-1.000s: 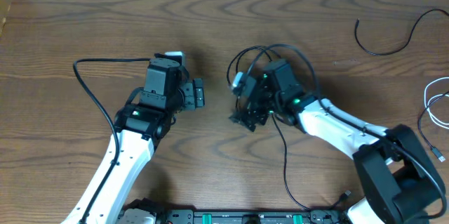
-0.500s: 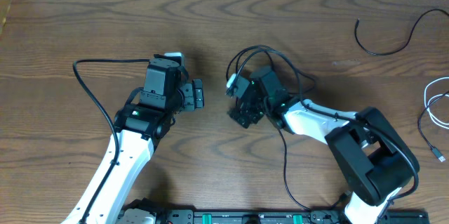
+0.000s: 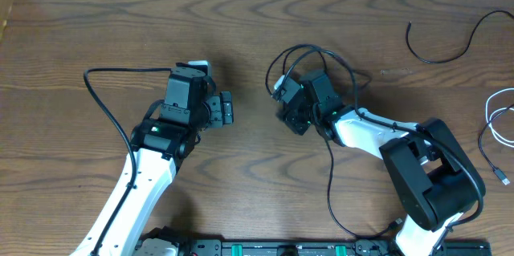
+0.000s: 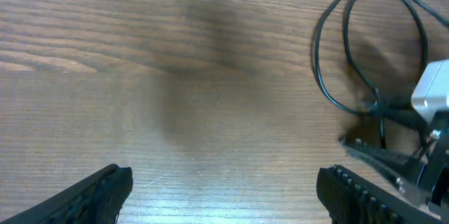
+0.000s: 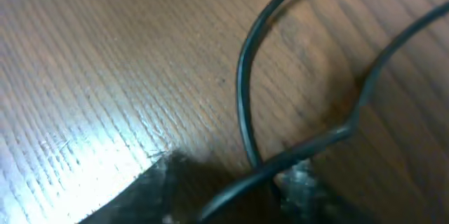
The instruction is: Untangle cables
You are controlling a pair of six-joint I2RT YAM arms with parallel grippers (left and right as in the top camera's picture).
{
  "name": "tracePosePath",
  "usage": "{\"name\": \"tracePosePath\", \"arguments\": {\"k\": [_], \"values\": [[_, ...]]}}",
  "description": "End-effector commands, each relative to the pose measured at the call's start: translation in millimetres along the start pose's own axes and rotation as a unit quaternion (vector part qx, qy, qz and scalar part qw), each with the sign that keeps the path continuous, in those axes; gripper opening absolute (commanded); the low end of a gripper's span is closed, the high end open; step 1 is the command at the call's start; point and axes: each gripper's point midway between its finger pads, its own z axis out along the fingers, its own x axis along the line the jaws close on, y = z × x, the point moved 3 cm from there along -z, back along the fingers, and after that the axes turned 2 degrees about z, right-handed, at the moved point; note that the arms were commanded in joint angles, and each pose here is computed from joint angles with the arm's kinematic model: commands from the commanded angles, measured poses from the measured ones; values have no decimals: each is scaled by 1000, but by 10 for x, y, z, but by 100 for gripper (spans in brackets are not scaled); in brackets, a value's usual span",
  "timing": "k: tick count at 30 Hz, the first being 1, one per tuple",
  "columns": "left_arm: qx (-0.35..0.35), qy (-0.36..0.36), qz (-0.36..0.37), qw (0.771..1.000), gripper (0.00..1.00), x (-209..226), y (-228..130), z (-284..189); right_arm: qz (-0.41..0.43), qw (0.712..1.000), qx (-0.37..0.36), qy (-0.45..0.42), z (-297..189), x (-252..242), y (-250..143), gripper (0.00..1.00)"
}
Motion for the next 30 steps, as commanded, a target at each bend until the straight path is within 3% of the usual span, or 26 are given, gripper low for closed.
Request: {"name": "tracePosePath", "arguments": {"k": [1, 3, 6, 11, 17, 30], "values": [[-3, -3, -5, 1000, 89, 1, 33, -22, 14, 1000, 17, 6, 45, 1, -102, 34], [-2, -3, -5, 1000, 89, 1, 32, -22, 18, 1000, 17, 6, 45, 2, -100, 30], [-1, -3, -5, 1000, 89, 2, 25, -22, 36, 999, 8, 4, 46, -10, -62, 1], [0, -3, -5, 1000, 89, 3, 21, -20, 73, 996, -44, -11, 24, -127, 159, 1], [3, -2, -5, 1000, 89, 4, 6, -20, 122, 985, -110, -42, -174, -566, 703, 1], [4, -6, -5, 1000, 89, -5, 5, -21, 68, 968, -214, -115, -1187, -1292, 2130, 1]]}}
